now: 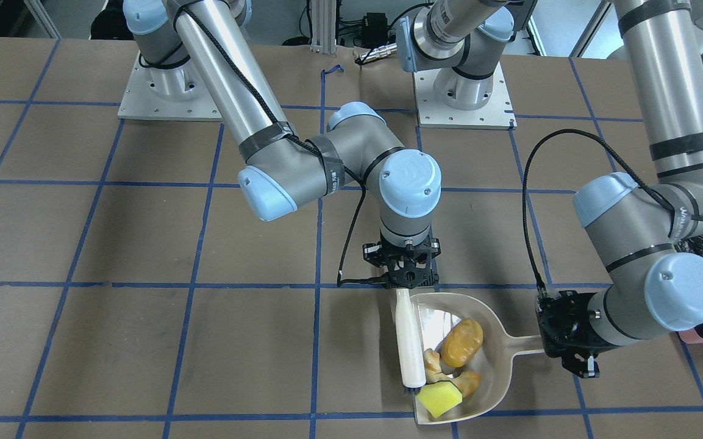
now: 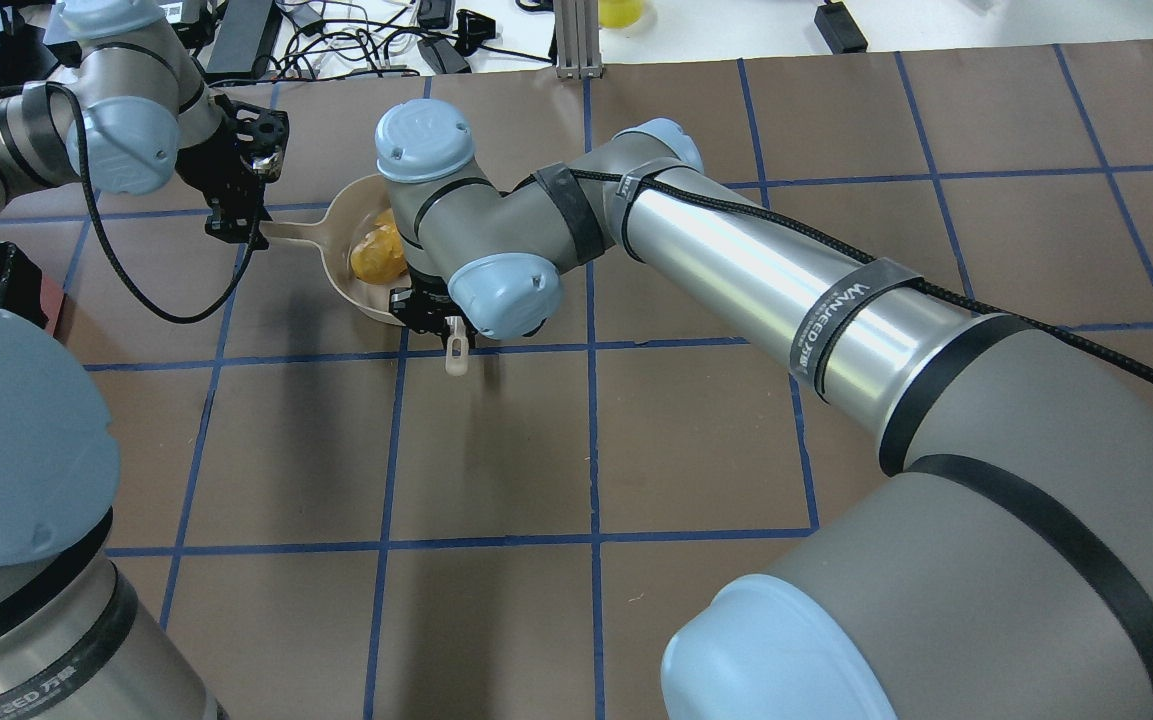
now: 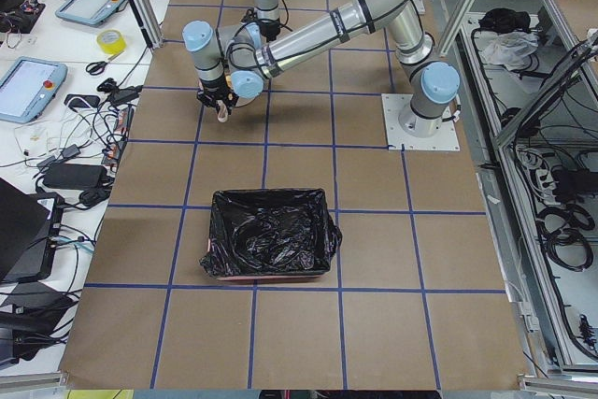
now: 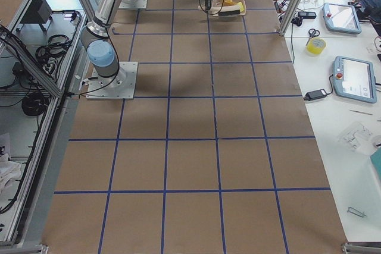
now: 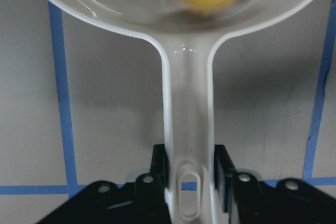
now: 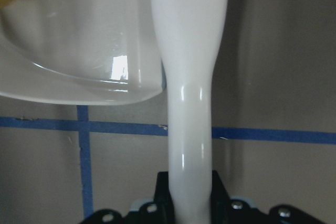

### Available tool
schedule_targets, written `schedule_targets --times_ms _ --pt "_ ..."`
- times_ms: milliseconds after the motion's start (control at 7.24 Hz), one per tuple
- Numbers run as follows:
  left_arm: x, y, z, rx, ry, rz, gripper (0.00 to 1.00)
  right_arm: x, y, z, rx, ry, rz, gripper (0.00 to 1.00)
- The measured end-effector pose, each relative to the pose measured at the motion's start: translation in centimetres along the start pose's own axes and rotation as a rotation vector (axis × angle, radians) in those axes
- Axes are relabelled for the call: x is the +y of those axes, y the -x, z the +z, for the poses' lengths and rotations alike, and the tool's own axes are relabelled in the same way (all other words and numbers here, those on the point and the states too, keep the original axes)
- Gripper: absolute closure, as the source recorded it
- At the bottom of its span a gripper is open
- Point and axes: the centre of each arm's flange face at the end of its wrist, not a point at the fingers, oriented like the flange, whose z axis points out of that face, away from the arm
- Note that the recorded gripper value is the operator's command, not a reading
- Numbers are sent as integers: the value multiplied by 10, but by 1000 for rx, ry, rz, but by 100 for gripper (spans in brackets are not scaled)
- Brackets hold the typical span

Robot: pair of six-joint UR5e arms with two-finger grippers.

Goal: Sweep and dump trash into bin
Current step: 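Sweep the sponge and potato into the dustpan with the right gripper's brush, then carry the dustpan to the bin with the left gripper while the right returns the brush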

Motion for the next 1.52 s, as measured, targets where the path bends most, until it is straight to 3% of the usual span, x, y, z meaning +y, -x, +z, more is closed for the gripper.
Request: schedule_targets --times_ms 414,829,967,1243,1519 --pt "3 -2 1 -3 1 -3 100 3 34 -14 -53 -25 26 100" --pt "10 -5 5 3 -5 -7 100 18 48 -39 -100 6 87 100" --pt "11 -6 6 3 -14 -10 100 25 45 -50 -86 43 101 100" --pt "14 -6 6 -1 -39 -17 100 40 20 -77 14 143 136 100" --pt "40 -7 4 -19 -130 -57 100 22 -49 -113 106 157 204 100"
